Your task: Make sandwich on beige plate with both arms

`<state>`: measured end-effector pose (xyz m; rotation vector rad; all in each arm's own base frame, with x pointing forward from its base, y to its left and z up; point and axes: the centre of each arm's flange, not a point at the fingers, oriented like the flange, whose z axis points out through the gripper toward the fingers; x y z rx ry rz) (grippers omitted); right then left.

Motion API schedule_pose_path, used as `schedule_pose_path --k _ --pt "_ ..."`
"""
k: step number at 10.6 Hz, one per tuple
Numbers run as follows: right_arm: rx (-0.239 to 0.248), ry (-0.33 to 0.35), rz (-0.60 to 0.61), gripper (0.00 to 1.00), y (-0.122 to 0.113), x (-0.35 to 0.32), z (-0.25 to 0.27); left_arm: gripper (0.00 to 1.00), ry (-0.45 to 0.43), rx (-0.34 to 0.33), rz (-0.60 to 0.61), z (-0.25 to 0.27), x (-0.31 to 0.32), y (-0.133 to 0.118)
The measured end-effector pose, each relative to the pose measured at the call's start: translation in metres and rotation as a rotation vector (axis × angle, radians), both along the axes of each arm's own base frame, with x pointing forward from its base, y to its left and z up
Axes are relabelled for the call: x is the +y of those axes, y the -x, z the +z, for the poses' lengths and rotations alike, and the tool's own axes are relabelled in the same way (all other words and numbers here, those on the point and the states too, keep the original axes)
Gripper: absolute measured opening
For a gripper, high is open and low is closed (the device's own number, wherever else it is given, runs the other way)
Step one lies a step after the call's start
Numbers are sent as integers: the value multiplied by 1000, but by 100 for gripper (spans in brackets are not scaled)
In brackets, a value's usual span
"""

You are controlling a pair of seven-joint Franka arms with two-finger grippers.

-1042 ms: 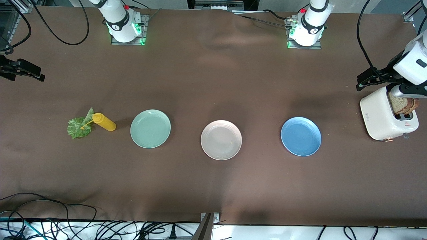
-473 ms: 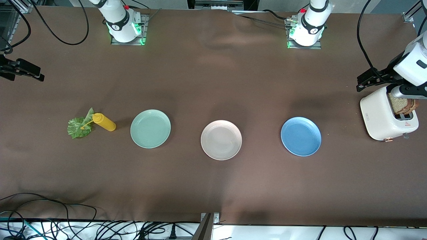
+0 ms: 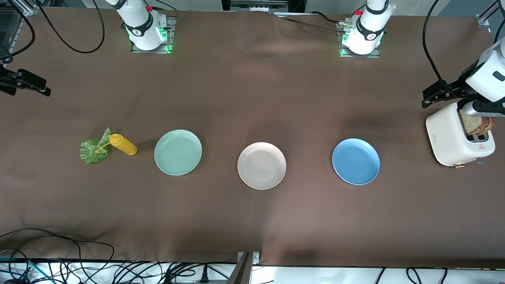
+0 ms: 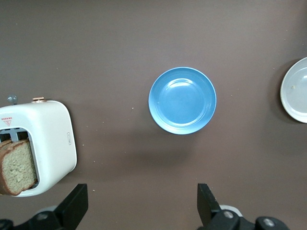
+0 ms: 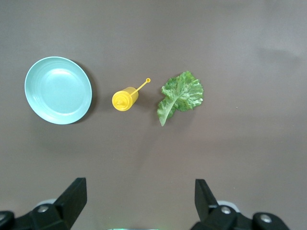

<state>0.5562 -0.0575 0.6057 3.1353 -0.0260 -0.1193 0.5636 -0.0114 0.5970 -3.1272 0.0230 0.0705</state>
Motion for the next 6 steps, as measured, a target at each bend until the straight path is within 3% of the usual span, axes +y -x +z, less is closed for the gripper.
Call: schedule_pose_path --k 6 --pt "1 0 -8 100 0 -3 0 100 0 18 18 -3 11 1"
